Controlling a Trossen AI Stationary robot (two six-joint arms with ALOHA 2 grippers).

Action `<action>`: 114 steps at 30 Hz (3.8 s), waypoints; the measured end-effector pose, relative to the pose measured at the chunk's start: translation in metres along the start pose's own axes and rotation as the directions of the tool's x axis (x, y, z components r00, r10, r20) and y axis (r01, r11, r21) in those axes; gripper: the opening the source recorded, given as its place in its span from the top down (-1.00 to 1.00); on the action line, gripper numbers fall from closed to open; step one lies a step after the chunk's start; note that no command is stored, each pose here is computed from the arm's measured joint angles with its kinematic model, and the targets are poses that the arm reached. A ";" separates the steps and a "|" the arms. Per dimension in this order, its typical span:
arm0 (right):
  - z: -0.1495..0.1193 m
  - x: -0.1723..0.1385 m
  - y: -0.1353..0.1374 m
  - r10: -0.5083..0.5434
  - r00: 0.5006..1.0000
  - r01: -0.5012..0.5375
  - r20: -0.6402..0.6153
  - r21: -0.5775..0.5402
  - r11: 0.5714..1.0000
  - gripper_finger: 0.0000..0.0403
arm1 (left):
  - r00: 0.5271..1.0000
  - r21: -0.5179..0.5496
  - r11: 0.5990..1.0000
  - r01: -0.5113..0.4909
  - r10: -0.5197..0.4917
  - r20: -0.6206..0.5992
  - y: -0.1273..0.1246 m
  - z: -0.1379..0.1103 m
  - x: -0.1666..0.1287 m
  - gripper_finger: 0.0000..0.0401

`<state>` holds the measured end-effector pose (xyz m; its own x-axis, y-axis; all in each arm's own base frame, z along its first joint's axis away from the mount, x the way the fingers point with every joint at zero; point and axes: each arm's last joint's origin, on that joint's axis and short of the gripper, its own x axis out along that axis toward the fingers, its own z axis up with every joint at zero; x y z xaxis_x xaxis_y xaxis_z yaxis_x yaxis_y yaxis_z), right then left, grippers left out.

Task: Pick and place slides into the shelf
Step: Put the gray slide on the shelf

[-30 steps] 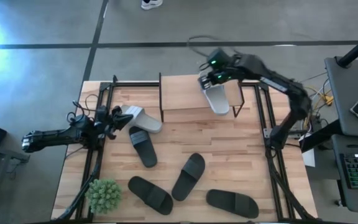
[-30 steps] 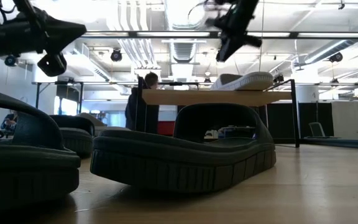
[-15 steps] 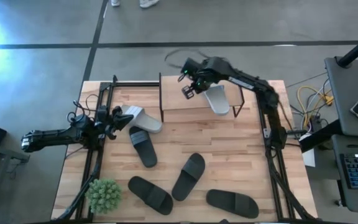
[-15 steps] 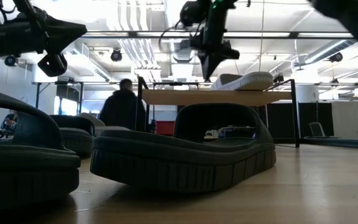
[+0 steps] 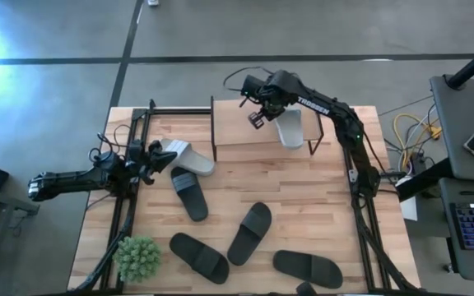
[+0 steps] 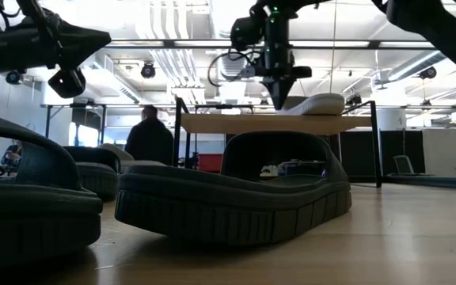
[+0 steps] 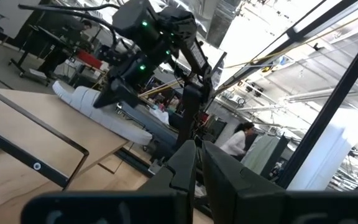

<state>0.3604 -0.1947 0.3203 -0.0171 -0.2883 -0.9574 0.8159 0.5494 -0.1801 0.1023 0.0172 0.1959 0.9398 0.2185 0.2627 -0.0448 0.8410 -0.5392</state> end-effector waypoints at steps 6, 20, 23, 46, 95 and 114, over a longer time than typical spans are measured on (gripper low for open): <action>-0.003 0.003 -0.017 -0.017 0.999 0.018 -0.029 0.039 0.999 0.96 | 1.000 0.001 1.000 -0.005 0.005 -0.007 0.002 -0.002 0.000 0.93; -0.029 0.010 -0.038 -0.097 0.991 0.103 -0.090 0.061 0.993 0.96 | 1.000 0.002 1.000 -0.005 0.005 -0.008 0.002 -0.003 0.000 0.93; -0.033 0.005 -0.042 -0.089 0.993 0.095 -0.075 0.081 0.992 0.96 | 1.000 0.002 1.000 -0.006 0.006 -0.008 0.002 -0.003 0.000 0.93; -0.032 -0.006 -0.041 0.096 0.993 -0.104 0.071 0.119 0.987 0.96 | 1.000 0.000 1.000 0.000 0.000 0.001 0.001 -0.001 -0.001 0.93; -0.004 0.046 -0.050 -0.086 0.990 0.091 0.107 -0.040 0.995 0.96 | 1.000 0.000 1.000 0.000 0.000 0.000 0.001 -0.001 -0.001 0.93; 0.001 0.031 -0.054 -0.084 0.981 0.073 0.172 0.069 0.995 0.96 | 1.000 0.001 1.000 0.000 0.000 0.000 0.001 -0.001 -0.001 0.93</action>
<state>0.3161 -0.2341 0.3011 0.0144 -0.4640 -0.8857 0.8506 0.4713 -0.2330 0.1021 0.0171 0.1942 0.9397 0.2189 0.2628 -0.0454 0.8413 -0.5386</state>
